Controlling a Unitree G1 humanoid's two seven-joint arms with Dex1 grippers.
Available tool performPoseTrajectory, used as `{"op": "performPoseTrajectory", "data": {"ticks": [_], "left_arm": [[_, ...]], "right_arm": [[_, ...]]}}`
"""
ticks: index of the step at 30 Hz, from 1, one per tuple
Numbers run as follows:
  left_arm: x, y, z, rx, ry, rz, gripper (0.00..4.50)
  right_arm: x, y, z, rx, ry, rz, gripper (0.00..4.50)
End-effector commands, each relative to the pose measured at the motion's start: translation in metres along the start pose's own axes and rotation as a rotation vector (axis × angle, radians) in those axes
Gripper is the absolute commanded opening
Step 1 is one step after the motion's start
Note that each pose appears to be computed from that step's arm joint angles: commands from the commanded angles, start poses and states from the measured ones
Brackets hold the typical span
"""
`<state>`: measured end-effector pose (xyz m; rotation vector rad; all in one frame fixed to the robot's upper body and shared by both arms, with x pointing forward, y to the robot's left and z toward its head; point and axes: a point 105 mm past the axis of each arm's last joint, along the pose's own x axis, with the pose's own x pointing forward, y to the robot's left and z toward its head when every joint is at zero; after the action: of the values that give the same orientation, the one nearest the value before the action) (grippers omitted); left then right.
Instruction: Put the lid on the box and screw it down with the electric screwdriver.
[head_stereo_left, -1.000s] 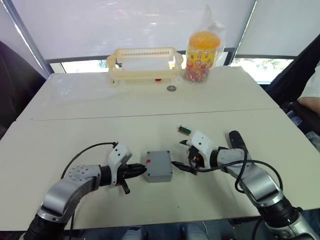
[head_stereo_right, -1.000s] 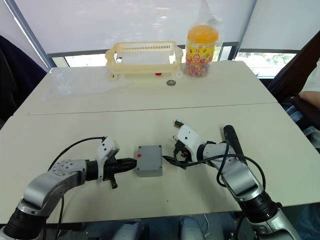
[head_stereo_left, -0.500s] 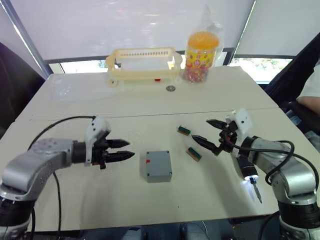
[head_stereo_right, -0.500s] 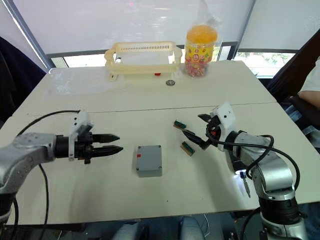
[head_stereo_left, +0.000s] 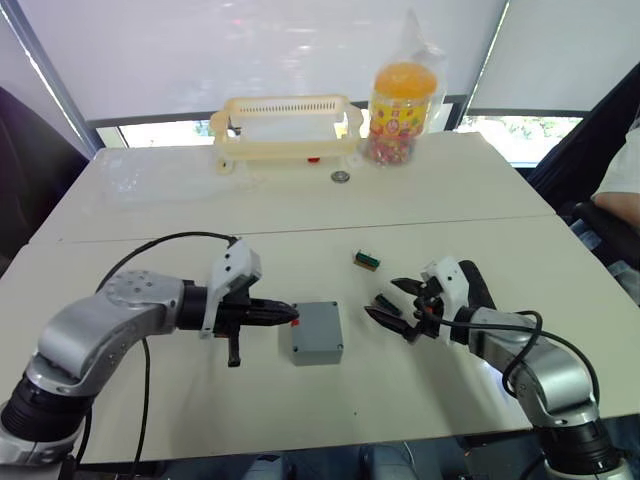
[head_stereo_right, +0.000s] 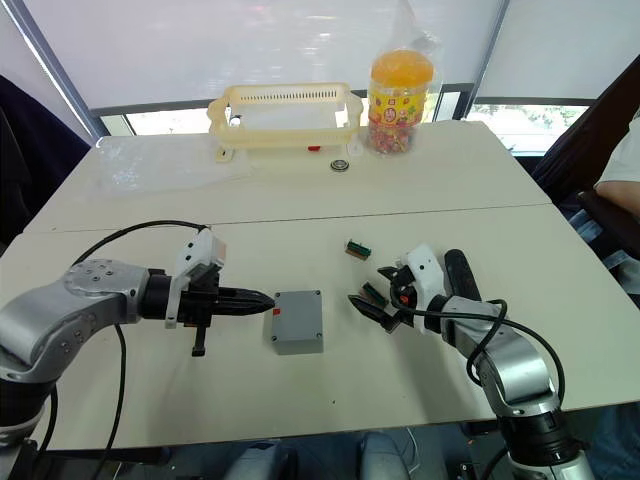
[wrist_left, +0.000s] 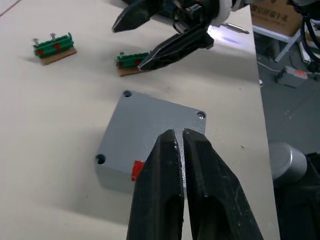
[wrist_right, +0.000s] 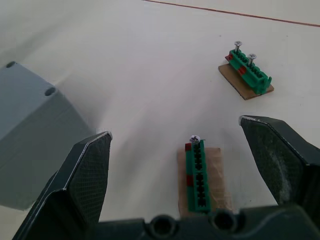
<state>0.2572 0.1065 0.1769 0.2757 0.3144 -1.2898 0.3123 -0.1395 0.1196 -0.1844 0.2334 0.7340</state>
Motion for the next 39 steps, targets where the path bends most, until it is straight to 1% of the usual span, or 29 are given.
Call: {"op": "performPoseTrajectory", "data": {"ticks": [1, 5, 6, 8, 9, 10, 23, 26, 29, 37, 39], "left_arm": [[0.000, -0.002, 0.003, 0.034, -0.004, 0.012, 0.03], [0.001, -0.003, 0.000, 0.031, 0.002, 0.014, 0.03], [0.001, -0.004, -0.001, 0.030, 0.003, 0.015, 0.00], [0.002, -0.004, -0.002, 0.027, 0.003, 0.017, 0.00], [0.002, -0.004, -0.002, 0.027, 0.002, 0.018, 0.00], [0.002, -0.004, -0.002, 0.026, 0.002, 0.019, 0.00], [0.004, -0.003, -0.008, 0.029, 0.020, 0.029, 0.00], [0.003, -0.002, -0.008, 0.030, 0.018, 0.032, 0.00], [0.002, -0.001, -0.008, 0.031, 0.018, 0.035, 0.00], [0.003, 0.000, -0.008, 0.032, 0.015, 0.039, 0.00], [0.003, -0.001, -0.008, 0.030, 0.015, 0.037, 0.00]], "right_arm": [[0.004, -0.003, 0.010, -0.019, -0.049, -0.017, 4.50], [0.006, -0.002, 0.008, -0.006, -0.053, -0.018, 4.50], [0.007, -0.002, 0.007, -0.005, -0.051, -0.017, 3.97], [0.008, -0.002, 0.004, -0.002, -0.044, -0.020, 3.24], [0.009, -0.002, 0.004, -0.001, -0.043, -0.020, 2.79], [0.009, -0.002, 0.004, -0.001, -0.045, -0.023, 2.22], [0.012, -0.007, 0.000, 0.000, -0.042, -0.048, 2.22], [0.013, -0.008, -0.002, -0.004, -0.035, -0.051, 1.40], [0.013, -0.008, -0.002, -0.009, -0.031, -0.048, 0.02], [0.012, -0.006, 0.000, -0.008, -0.035, -0.046, 0.02], [0.009, -0.008, 0.006, -0.006, -0.054, -0.055, 0.02]]}}
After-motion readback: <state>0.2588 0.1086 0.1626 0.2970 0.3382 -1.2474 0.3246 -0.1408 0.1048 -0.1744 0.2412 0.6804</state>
